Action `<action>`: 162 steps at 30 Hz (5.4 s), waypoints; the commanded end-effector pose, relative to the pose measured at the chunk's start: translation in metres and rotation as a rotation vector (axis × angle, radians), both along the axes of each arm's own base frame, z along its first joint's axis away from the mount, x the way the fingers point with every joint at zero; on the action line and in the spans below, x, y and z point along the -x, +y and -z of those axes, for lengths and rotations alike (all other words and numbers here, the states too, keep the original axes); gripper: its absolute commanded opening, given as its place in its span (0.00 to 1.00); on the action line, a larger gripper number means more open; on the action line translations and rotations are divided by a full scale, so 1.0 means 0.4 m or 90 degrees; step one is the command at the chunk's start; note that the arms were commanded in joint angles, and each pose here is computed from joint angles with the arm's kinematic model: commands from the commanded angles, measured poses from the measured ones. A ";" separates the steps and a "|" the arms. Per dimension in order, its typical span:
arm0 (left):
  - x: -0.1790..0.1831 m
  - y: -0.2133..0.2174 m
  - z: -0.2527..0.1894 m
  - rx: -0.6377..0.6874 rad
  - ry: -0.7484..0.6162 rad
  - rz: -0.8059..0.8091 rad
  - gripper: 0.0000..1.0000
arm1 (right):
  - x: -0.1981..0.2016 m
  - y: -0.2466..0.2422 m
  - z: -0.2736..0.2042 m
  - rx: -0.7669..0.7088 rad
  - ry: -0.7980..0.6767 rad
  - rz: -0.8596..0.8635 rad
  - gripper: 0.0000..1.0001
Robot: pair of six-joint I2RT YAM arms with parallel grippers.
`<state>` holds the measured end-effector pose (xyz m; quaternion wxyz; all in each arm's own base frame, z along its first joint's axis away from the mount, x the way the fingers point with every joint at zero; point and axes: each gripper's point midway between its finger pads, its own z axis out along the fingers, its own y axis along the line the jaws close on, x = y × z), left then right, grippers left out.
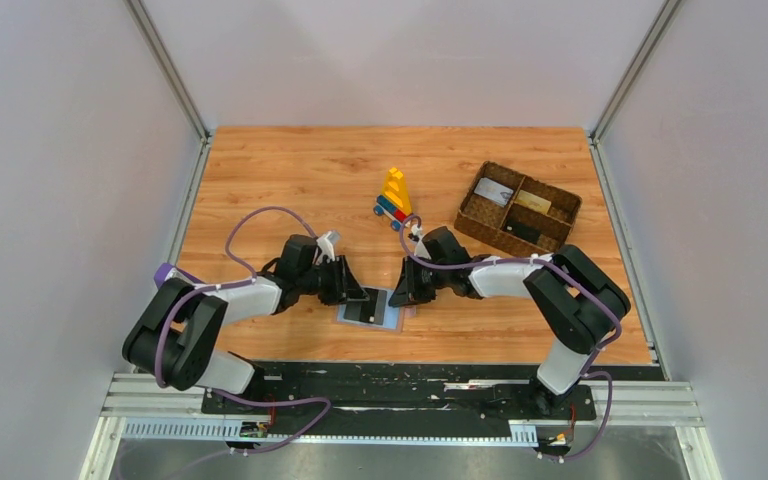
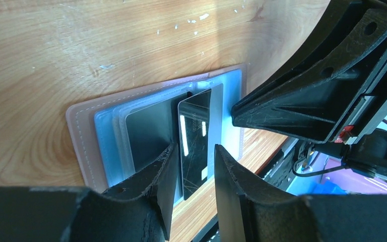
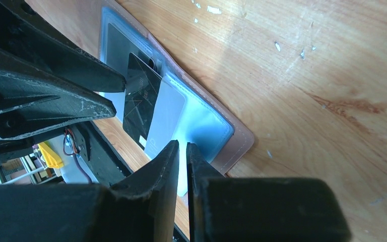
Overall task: Take the credit cards out of the card holder
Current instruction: Remove the credit card from the card holder, then place the credit card in the storage box.
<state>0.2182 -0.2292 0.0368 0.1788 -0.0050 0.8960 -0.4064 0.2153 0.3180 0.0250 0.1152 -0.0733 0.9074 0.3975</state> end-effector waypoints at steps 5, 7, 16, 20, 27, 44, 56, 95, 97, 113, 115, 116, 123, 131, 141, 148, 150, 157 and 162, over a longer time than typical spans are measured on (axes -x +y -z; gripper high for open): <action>0.014 -0.021 0.005 0.028 0.016 -0.007 0.41 | 0.003 -0.026 0.047 0.042 -0.001 0.019 0.13; 0.015 -0.026 -0.007 0.044 0.015 -0.009 0.41 | 0.003 -0.026 0.046 0.042 -0.001 0.019 0.13; 0.012 -0.059 -0.075 0.143 -0.009 -0.011 0.40 | 0.003 -0.028 0.047 0.045 -0.002 0.019 0.13; 0.012 -0.070 -0.087 0.170 -0.017 -0.002 0.39 | 0.003 -0.030 0.048 0.046 -0.003 0.019 0.12; 0.008 -0.079 -0.107 0.197 -0.035 0.006 0.37 | 0.004 -0.034 0.056 0.054 0.003 0.024 0.12; 0.000 -0.001 -0.009 -0.027 -0.012 -0.003 0.44 | -0.006 -0.028 0.057 0.056 0.004 0.030 0.11; 0.023 -0.019 0.012 -0.024 0.014 0.013 0.45 | -0.016 -0.003 -0.021 0.016 -0.002 0.037 0.13; 0.035 -0.037 -0.001 0.026 0.025 0.009 0.26 | 0.021 0.006 0.068 0.070 0.061 0.061 0.13; 0.028 -0.034 -0.013 0.021 0.015 0.005 0.10 | 0.019 0.004 0.064 0.071 0.054 0.060 0.13; -0.022 0.040 -0.175 -0.092 -0.096 -0.037 0.00 | -0.042 -0.001 -0.249 -0.068 -0.218 -0.091 0.31; -0.017 0.027 -0.222 -0.068 -0.129 -0.010 0.00 | -0.037 -0.009 -0.312 -0.099 -0.257 -0.119 0.33; -0.004 0.014 -0.250 -0.042 -0.140 0.017 0.00 | -0.029 -0.013 -0.336 -0.112 -0.271 -0.139 0.35; 0.090 -0.060 -0.389 0.105 -0.192 0.212 0.00 | 0.036 -0.028 -0.413 -0.163 -0.325 -0.270 0.41; 0.139 -0.079 -0.436 0.184 -0.199 0.280 0.00 | 0.048 -0.025 -0.427 -0.189 -0.312 -0.299 0.46; 0.147 -0.082 -0.437 0.195 -0.189 0.291 0.00 | 0.042 -0.036 -0.473 -0.221 -0.314 -0.305 0.42; 0.148 -0.086 -0.436 0.202 -0.182 0.295 0.00 | 0.073 -0.025 -0.471 -0.268 -0.264 -0.350 0.36; 0.147 -0.087 -0.435 0.202 -0.181 0.296 0.00 | 0.078 -0.025 -0.468 -0.275 -0.254 -0.356 0.31; 0.136 -0.085 -0.431 0.185 -0.176 0.288 0.14 | 0.061 -0.024 -0.474 -0.266 -0.252 -0.330 0.00; 0.108 -0.072 -0.423 0.128 -0.186 0.259 0.56 | 0.010 -0.046 -0.488 -0.245 -0.254 -0.234 0.00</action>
